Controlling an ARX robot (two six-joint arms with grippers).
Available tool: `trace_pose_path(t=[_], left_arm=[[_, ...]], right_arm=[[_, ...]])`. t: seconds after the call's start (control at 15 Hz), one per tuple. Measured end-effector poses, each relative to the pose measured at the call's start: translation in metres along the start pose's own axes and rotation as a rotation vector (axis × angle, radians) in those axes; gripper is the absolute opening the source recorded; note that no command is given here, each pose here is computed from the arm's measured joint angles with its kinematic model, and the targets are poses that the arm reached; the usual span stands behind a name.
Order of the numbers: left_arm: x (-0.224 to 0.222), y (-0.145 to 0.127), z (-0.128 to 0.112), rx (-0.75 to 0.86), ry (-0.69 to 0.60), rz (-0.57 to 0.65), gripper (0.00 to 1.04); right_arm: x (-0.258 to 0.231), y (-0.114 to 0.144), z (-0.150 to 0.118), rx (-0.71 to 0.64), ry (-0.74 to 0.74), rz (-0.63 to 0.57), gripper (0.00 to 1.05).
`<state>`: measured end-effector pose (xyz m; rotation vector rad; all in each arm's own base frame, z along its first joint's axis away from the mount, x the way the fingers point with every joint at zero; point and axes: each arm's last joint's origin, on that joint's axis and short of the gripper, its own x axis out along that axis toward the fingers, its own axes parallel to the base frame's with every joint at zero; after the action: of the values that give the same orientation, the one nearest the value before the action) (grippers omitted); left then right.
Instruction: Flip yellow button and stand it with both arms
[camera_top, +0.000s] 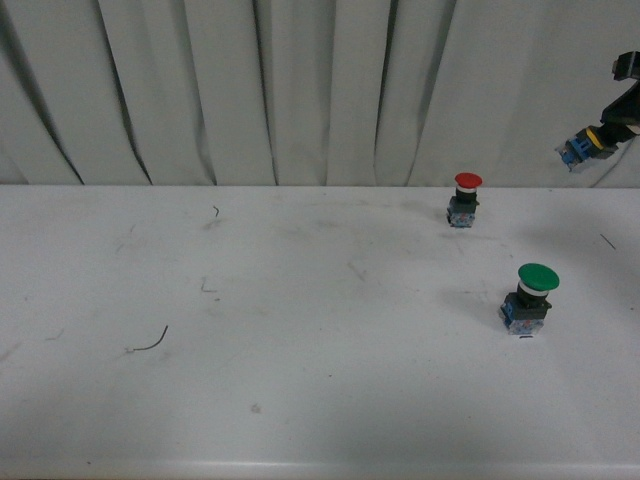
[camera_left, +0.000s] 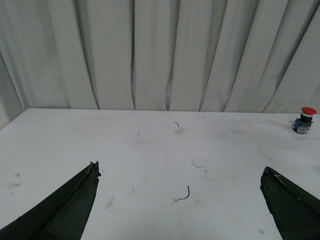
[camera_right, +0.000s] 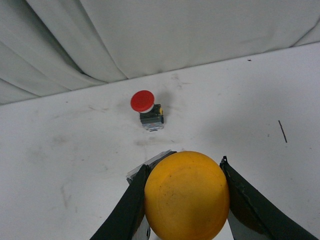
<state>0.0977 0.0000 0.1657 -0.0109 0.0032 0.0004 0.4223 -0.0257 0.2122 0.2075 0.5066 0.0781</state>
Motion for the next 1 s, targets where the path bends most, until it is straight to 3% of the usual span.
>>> trace_pose_path(t=[0.53,1.0], left_arm=[[0.0,0.0,0.0,0.0,0.0,0.0,0.98],[0.0,0.0,0.0,0.0,0.0,0.0,0.98]], right_arm=[[0.045,0.0,-0.01,-0.067,0.107,-0.22,0.36],[0.095,0.055,-0.006,-0.114,0.226,-0.325,0.36]])
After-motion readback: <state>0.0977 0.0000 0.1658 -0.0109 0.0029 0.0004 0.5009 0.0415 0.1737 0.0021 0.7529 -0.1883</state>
